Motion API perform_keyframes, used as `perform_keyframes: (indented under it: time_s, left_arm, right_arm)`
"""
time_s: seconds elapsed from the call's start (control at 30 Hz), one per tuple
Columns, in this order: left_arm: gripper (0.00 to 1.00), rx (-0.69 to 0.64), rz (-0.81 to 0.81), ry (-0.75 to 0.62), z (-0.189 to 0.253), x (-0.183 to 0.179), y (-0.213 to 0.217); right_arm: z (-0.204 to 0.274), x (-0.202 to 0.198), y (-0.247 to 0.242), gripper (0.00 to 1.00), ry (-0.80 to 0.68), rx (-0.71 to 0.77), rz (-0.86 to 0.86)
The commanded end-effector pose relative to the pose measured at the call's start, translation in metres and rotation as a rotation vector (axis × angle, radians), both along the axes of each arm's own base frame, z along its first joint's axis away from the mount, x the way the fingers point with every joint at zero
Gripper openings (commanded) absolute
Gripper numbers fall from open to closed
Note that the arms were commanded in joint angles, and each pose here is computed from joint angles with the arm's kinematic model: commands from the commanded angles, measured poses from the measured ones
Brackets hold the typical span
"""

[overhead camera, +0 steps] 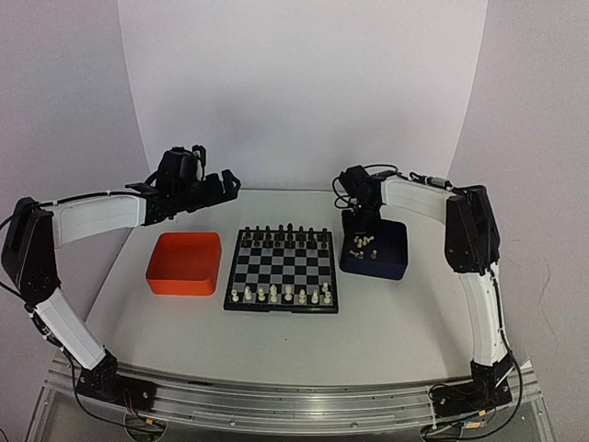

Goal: Set up the chess pieces on the board
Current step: Pick up the chess piece from the storage box.

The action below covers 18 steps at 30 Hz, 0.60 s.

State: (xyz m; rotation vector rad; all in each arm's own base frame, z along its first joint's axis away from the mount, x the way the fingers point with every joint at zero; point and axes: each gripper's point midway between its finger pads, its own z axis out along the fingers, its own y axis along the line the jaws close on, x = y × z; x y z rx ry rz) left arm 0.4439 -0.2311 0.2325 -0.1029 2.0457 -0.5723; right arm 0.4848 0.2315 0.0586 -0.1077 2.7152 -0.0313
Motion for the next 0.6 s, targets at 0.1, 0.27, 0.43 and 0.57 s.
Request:
perform_keyframes:
  time_s: [0.1,0.27,0.43,0.57]
  left_arm:
    - [1.00,-0.025,-0.012,-0.041,0.019,0.010,-0.007]
    - [1.00,-0.022,-0.015,-0.037,0.018,0.011,-0.008]
    - [1.00,-0.018,-0.015,-0.039,0.018,0.012,-0.008]
    - [1.00,-0.017,-0.018,-0.036,0.017,0.013,-0.009]
  right_arm:
    - [-0.002,0.014,-0.005,0.28,-0.027,-0.031,-0.002]
    - [-0.008,0.016,-0.008,0.27,-0.020,-0.039,-0.007]
    - [-0.017,0.016,-0.008,0.26,-0.004,-0.039,-0.006]
    - [-0.018,0.017,-0.013,0.26,-0.010,-0.063,-0.012]
